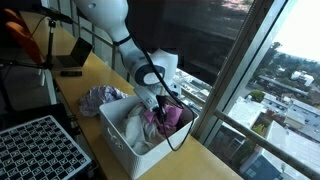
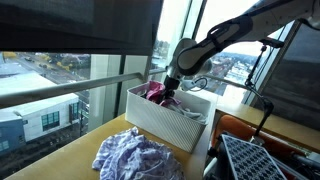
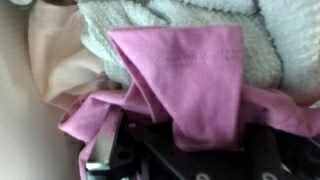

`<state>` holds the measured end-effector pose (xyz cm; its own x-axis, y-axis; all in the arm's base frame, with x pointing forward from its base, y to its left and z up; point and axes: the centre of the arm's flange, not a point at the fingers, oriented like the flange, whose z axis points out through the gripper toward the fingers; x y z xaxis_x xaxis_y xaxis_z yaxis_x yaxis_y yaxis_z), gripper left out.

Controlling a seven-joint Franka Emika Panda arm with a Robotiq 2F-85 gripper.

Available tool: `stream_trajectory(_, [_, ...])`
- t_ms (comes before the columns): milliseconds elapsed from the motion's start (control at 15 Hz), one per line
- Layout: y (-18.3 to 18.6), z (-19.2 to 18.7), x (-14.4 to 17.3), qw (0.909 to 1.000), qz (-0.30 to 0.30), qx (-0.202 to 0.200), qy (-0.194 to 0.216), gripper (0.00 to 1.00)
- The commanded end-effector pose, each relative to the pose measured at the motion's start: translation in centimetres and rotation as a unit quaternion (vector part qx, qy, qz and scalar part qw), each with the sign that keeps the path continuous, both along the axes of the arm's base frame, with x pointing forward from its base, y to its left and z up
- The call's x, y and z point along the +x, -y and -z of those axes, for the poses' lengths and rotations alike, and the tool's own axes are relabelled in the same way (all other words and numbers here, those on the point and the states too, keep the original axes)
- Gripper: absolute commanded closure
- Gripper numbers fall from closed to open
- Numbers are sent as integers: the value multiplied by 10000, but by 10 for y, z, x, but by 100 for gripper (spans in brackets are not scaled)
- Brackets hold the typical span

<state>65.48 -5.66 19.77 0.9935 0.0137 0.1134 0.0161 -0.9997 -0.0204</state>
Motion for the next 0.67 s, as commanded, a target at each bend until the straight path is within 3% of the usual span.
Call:
stream_trajectory(0, [1,-66,0,9995,11,-56,303,100])
stream_trajectory(333, [-32,-172,6,9948,-164,-48,1003,100])
stream_trajectory(600, [-102,-228,0,9893,-577,-62,1340,100])
